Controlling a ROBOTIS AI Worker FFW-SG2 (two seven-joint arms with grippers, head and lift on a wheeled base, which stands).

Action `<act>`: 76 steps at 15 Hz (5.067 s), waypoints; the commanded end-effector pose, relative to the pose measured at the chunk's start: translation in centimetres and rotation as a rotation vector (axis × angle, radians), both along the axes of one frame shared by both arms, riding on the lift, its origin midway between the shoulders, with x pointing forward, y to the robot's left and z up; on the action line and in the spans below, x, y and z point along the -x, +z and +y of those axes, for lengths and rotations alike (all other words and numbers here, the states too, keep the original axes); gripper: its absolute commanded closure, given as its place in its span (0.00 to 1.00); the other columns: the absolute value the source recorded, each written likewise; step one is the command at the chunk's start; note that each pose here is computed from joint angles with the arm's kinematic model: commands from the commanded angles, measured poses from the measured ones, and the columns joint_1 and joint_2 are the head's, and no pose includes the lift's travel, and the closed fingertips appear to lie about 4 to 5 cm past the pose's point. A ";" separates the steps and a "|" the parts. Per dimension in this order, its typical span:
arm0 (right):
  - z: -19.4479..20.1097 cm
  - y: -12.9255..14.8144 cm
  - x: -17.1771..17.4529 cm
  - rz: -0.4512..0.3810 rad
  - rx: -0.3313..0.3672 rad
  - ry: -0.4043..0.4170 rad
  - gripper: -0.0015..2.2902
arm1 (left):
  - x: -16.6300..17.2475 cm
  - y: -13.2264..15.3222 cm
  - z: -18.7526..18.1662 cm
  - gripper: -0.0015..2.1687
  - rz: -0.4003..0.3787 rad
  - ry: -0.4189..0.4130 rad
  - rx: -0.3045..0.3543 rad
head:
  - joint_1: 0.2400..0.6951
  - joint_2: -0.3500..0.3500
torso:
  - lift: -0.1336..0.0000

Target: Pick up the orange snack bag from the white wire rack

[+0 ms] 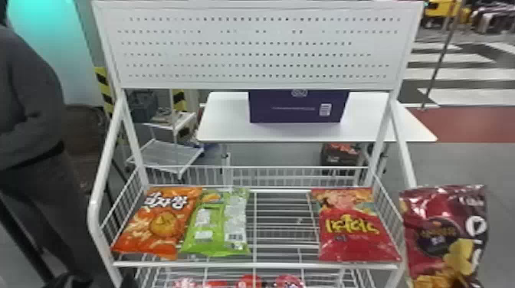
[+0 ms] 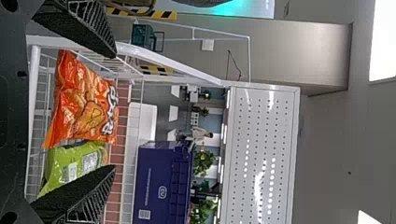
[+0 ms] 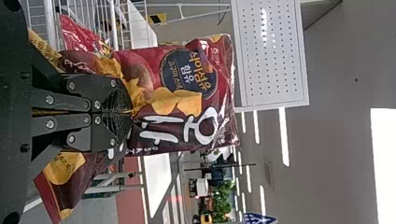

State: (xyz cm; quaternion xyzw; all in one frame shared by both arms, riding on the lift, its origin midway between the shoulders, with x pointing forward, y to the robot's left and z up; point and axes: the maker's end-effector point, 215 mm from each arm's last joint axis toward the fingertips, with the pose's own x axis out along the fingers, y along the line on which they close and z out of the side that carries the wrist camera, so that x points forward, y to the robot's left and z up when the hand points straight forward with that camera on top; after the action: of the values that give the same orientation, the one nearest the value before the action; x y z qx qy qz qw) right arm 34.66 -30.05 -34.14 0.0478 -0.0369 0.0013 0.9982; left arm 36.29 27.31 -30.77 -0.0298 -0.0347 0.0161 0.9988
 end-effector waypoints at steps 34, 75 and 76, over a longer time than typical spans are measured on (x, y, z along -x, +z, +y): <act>0.0 0.0 0.3 0.001 -0.005 -0.004 0.92 | -19.1 -10.8 0.8 0.99 0.362 -0.007 -0.119 | 0.57 0.50 | 1.00; 0.0 0.3 0.4 -0.010 -0.002 0.001 0.92 | -0.7 -1.4 0.1 0.99 0.054 -0.022 0.052 | 0.57 0.50 | 1.00; 0.0 0.3 0.4 -0.010 -0.002 0.001 0.92 | -0.8 -1.6 0.1 0.99 0.058 -0.021 0.052 | 0.57 0.50 | 1.00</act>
State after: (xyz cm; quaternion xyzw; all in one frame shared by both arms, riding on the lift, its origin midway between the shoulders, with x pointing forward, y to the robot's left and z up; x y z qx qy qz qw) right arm 34.19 -30.03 -33.85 0.0484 -0.0412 0.0020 0.9980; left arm 36.92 27.46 -32.21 -0.0553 -0.0063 0.0071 0.9984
